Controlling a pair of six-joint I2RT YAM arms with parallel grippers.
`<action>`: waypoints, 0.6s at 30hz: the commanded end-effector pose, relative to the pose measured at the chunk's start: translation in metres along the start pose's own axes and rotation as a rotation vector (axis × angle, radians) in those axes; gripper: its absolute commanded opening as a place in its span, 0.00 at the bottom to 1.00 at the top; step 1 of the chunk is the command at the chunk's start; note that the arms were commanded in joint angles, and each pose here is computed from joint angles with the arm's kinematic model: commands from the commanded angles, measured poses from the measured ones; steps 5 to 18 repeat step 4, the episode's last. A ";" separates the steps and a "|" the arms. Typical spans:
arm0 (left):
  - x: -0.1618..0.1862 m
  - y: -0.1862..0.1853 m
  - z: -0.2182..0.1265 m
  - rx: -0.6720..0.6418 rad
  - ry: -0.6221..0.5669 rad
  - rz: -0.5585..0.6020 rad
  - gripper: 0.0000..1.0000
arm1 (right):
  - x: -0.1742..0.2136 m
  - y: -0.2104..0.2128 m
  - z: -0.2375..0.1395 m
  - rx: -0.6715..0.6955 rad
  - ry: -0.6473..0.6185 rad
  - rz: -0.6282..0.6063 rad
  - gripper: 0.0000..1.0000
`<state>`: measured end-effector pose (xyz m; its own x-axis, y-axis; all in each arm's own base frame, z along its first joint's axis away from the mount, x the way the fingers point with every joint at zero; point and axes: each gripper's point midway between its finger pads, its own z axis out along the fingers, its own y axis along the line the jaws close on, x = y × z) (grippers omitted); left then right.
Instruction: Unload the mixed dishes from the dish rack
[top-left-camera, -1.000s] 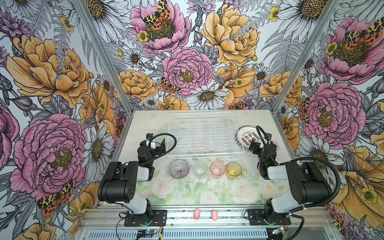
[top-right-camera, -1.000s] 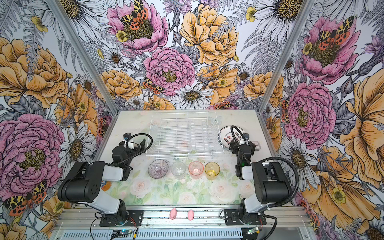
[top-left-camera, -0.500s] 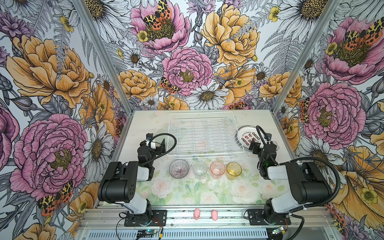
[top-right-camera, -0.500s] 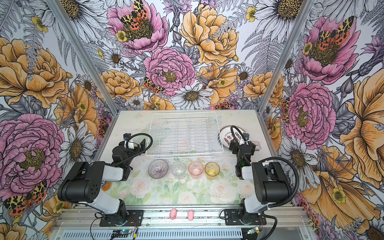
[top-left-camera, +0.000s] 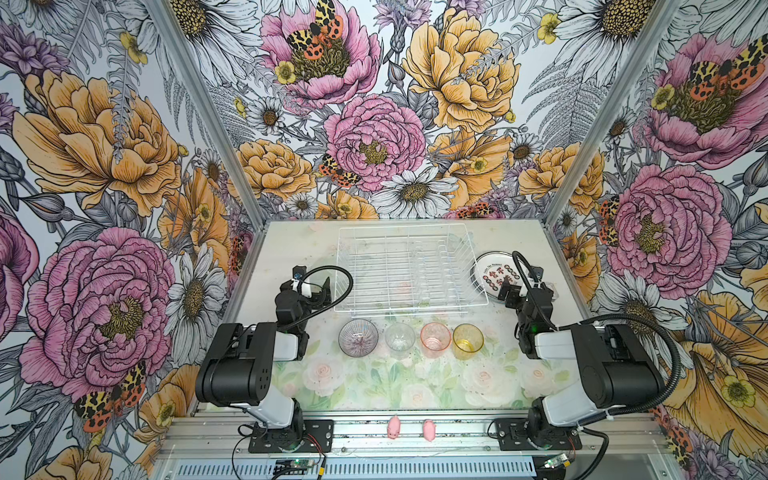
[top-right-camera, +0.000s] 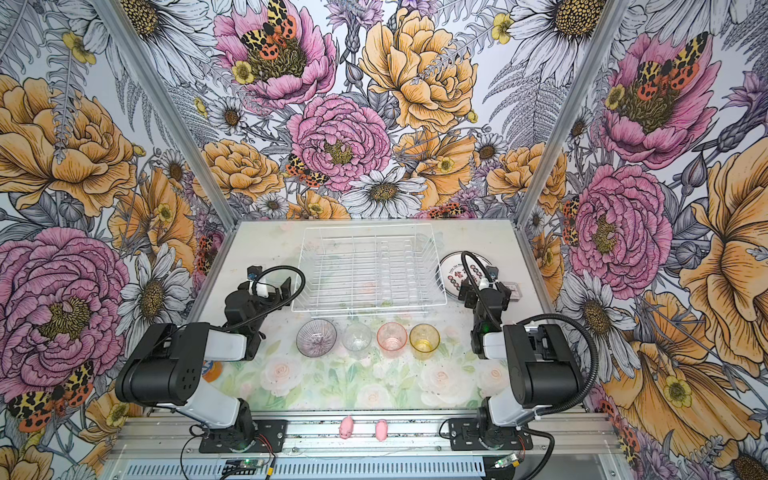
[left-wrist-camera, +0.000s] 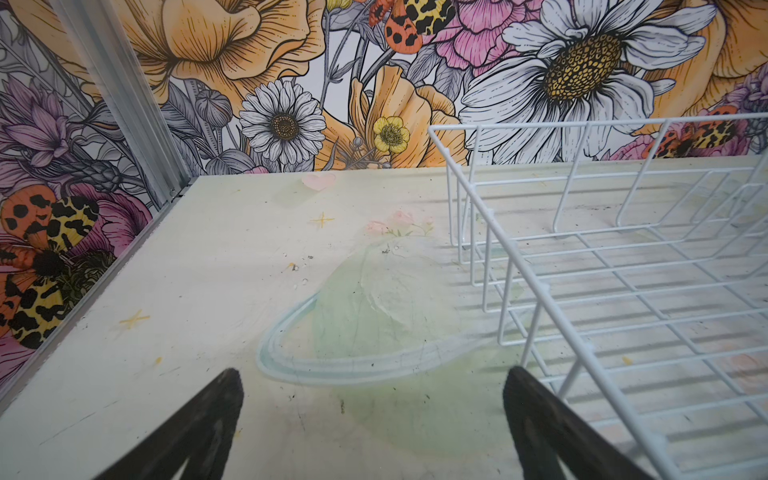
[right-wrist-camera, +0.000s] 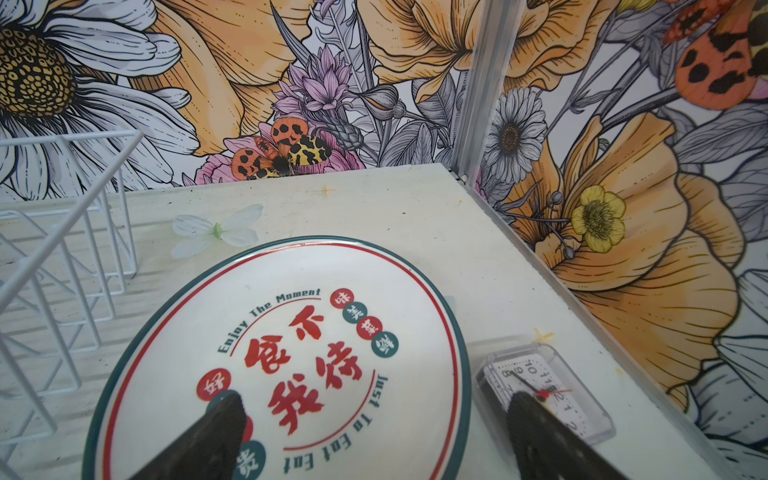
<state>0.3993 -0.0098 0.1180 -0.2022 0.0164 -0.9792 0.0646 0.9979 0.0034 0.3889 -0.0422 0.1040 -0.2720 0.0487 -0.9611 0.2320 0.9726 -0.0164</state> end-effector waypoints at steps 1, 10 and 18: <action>-0.013 0.003 0.001 -0.010 -0.033 -0.015 0.99 | -0.013 0.000 0.002 0.006 -0.044 0.007 1.00; -0.013 0.004 0.001 -0.013 -0.035 -0.015 0.99 | -0.013 0.000 0.002 0.006 -0.044 0.007 0.99; -0.013 0.004 0.001 -0.013 -0.035 -0.015 0.99 | -0.013 0.000 0.002 0.006 -0.044 0.007 0.99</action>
